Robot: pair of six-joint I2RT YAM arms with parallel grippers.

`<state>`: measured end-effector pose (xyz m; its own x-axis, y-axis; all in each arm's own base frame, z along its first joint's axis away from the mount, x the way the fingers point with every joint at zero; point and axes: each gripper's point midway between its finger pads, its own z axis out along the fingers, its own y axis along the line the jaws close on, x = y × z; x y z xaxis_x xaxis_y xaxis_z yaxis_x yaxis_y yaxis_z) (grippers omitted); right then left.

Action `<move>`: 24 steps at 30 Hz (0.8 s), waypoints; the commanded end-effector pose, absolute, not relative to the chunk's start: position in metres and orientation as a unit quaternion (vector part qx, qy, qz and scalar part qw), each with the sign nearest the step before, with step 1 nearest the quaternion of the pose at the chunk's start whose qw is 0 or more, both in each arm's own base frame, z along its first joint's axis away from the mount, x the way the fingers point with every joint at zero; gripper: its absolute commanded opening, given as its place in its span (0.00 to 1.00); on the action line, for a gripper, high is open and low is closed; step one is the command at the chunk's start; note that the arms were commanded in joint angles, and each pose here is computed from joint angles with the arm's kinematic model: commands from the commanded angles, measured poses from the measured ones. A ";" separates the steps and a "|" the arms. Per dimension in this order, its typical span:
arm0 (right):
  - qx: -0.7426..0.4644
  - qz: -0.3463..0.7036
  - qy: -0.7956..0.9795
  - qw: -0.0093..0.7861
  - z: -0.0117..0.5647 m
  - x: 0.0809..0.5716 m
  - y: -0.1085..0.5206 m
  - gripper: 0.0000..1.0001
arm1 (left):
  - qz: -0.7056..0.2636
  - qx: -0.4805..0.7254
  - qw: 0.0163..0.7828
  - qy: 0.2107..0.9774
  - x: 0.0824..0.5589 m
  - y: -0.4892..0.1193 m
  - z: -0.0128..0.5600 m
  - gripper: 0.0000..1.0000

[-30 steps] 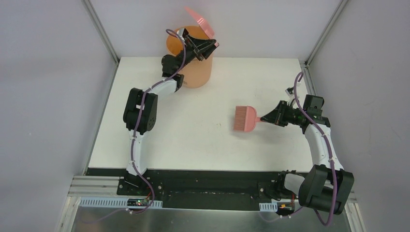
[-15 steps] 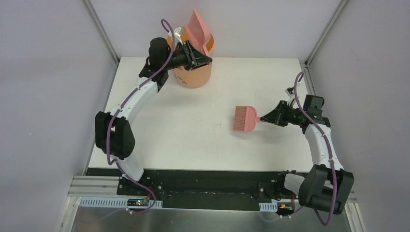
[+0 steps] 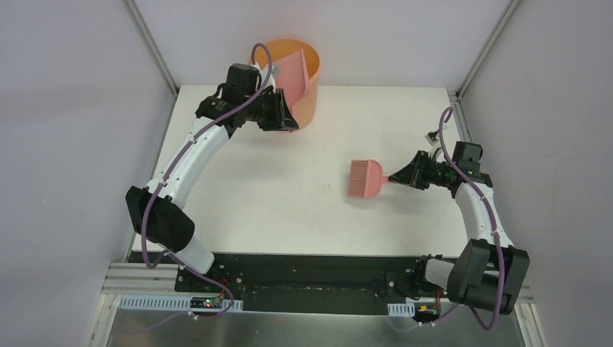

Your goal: Sweep away the paper scraps from the table

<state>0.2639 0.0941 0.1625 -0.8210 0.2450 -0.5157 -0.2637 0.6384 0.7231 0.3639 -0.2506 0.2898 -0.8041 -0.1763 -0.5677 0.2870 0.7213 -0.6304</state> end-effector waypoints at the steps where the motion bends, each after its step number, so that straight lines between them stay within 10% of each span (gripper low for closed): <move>1: -0.019 0.444 0.839 0.313 0.177 0.272 0.095 0.00 | -0.311 0.086 0.308 0.895 0.320 -0.228 0.287 0.00; 15: -0.099 0.472 0.830 0.279 0.188 0.254 0.105 0.00 | -0.112 0.212 0.160 0.958 0.215 -0.188 0.192 0.00; 24: -0.113 0.552 0.822 0.084 0.167 0.227 0.140 0.00 | -0.026 0.228 0.091 0.969 0.191 -0.164 0.139 0.00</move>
<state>0.2505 0.1195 0.1669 -0.9355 0.0213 -0.3527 -0.3028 0.4660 0.8313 0.1900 -0.1766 0.1473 -0.8916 0.4067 -0.1994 0.4301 0.8981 -0.0916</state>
